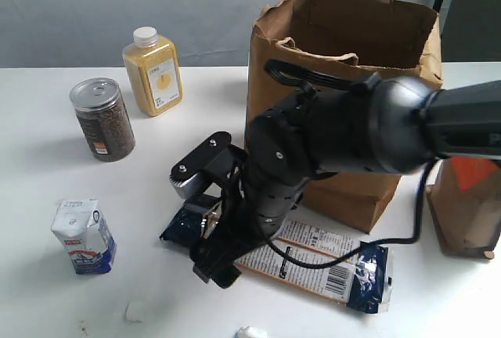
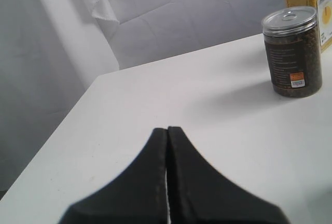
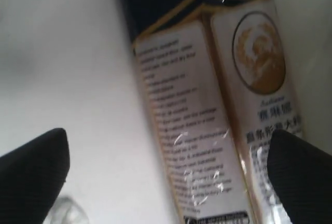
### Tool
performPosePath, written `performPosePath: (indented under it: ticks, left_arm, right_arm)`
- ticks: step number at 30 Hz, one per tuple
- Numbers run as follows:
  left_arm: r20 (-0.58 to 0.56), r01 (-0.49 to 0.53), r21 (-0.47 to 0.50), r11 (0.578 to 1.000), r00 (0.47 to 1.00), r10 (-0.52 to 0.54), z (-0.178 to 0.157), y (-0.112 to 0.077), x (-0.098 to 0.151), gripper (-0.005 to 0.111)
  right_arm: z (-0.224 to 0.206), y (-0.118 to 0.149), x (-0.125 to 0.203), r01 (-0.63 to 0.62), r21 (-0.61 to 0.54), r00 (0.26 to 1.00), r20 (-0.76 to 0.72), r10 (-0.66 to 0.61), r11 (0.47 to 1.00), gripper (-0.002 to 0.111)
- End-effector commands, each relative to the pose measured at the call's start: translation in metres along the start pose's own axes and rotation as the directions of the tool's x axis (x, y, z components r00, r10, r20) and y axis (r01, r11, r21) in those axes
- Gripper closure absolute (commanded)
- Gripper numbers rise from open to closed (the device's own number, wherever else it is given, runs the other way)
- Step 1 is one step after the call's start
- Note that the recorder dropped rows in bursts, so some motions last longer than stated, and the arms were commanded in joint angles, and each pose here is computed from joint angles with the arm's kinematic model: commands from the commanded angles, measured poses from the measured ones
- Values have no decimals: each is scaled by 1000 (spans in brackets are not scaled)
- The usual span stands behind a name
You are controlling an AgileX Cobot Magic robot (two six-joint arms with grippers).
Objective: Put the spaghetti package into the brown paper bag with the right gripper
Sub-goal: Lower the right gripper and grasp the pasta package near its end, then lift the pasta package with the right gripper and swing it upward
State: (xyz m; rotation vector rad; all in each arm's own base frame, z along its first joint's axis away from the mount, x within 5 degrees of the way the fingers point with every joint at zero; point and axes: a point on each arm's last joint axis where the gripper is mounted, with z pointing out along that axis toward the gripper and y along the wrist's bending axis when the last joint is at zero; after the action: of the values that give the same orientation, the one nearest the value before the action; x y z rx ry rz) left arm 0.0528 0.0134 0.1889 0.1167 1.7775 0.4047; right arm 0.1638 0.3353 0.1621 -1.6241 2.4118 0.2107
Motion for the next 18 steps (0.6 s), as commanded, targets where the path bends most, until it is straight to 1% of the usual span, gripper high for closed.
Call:
performPosePath:
  ticks: [1,4,8,10,12,16,17,18]
  left_arm:
    - [0,7,4,1000,1000,-7,1,-1,1,107]
    - [0,7,4,1000,1000,-7,1,-1,1,107]
    - [0,7,4,1000,1000,-7,1,-1,1,107]
    - [0,7,4,1000,1000,-7,1,-1,1,107]
    - [0,7,4,1000,1000,-7,1,-1,1,107]
    - [0,7,4,1000,1000,-7,1,-1,1,107]
    - [0,7,4,1000,1000,-7,1,-1,1,107]
    - [0,7,4,1000,1000,-7,1,-1,1,107]
  right_arm:
    - [12,-14,-16,-26,70,999,-19,27,997,13]
    - [21,-31,-13,-67,79,996,-47,71,995,13]
    - [37,-49,-3,-122,81,983,-128,131,989,13]
    - [43,-53,0,-109,75,981,-152,120,991,13]
    - [49,-53,3,-106,51,978,-174,114,993,13]
    - [62,-42,10,-79,-60,965,-254,61,995,13]
    - [66,-40,12,-78,-85,961,-272,52,993,16]
    - [69,-39,14,-79,-98,955,-292,47,992,21]
